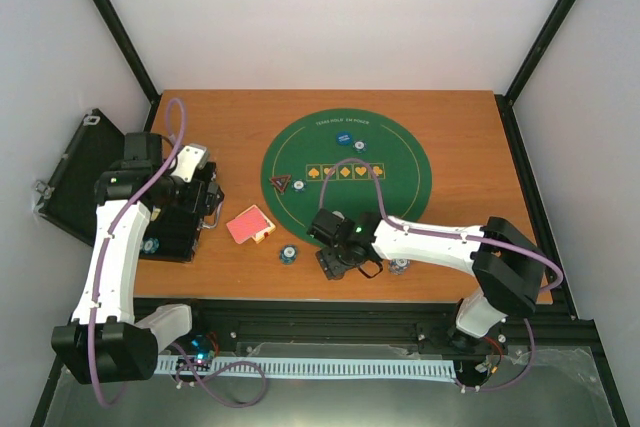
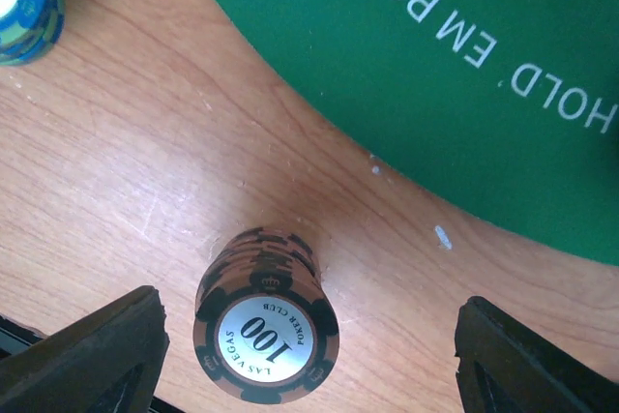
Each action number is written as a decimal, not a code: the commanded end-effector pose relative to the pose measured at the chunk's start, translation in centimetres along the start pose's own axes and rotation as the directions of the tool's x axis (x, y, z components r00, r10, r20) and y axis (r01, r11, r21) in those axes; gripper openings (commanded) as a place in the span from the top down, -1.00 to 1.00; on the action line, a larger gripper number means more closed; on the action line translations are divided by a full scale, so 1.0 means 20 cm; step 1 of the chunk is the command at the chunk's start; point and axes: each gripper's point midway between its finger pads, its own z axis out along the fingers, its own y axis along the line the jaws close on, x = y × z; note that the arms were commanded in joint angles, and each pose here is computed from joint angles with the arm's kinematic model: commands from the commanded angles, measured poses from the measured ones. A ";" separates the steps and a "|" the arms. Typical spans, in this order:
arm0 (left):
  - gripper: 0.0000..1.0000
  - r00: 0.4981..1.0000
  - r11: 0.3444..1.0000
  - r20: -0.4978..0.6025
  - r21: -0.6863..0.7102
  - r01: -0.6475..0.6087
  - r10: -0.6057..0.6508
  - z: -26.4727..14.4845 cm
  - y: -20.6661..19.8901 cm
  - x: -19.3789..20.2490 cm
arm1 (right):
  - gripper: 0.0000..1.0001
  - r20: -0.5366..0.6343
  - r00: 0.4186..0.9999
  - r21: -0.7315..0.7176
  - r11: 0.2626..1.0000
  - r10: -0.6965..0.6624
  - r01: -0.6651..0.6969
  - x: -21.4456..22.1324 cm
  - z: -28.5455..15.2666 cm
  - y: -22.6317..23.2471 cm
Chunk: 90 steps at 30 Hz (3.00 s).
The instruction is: Distribute texas hold em gaming equipment
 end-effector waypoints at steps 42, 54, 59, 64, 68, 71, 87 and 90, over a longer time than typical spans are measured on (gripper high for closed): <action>-1.00 0.999 1.000 0.031 -0.006 -0.019 0.019 -0.05 0.00 -0.05 | 0.54 0.001 1.000 -0.028 1.000 0.009 -0.009 0.01 0.00 0.05; -1.00 0.999 1.000 0.031 -0.003 -0.021 0.021 -0.05 0.00 -0.05 | 0.53 0.079 0.995 0.003 0.998 -0.065 0.065 -0.24 -0.17 0.10; -1.00 0.999 1.000 0.031 -0.001 -0.019 0.019 -0.05 0.00 -0.05 | 0.52 0.106 0.991 0.001 0.997 -0.083 0.083 -0.43 -0.13 0.17; -0.99 0.999 1.000 0.029 -0.001 -0.016 0.016 -0.06 -0.01 -0.05 | 0.53 0.111 0.990 0.004 0.996 -0.089 0.090 -0.68 -0.01 0.23; -0.99 0.999 1.000 0.033 0.000 -0.021 0.021 -0.07 -0.01 -0.05 | 0.53 0.099 0.992 0.021 0.997 -0.076 0.074 -0.83 0.12 0.21; -1.00 0.999 1.000 0.035 0.000 -0.023 0.023 -0.07 -0.01 -0.06 | 0.53 0.080 0.996 0.017 0.999 -0.049 0.048 -0.90 0.22 0.17; -1.00 0.999 0.999 0.034 0.000 -0.034 0.034 -0.07 -0.01 -0.06 | 0.53 0.032 0.999 -0.003 1.000 -0.018 0.018 -1.01 0.49 0.16; -1.00 0.999 0.999 0.034 -0.003 -0.037 0.037 -0.07 0.00 -0.06 | 0.53 0.028 1.000 0.006 1.000 -0.014 0.014 -1.01 0.51 0.14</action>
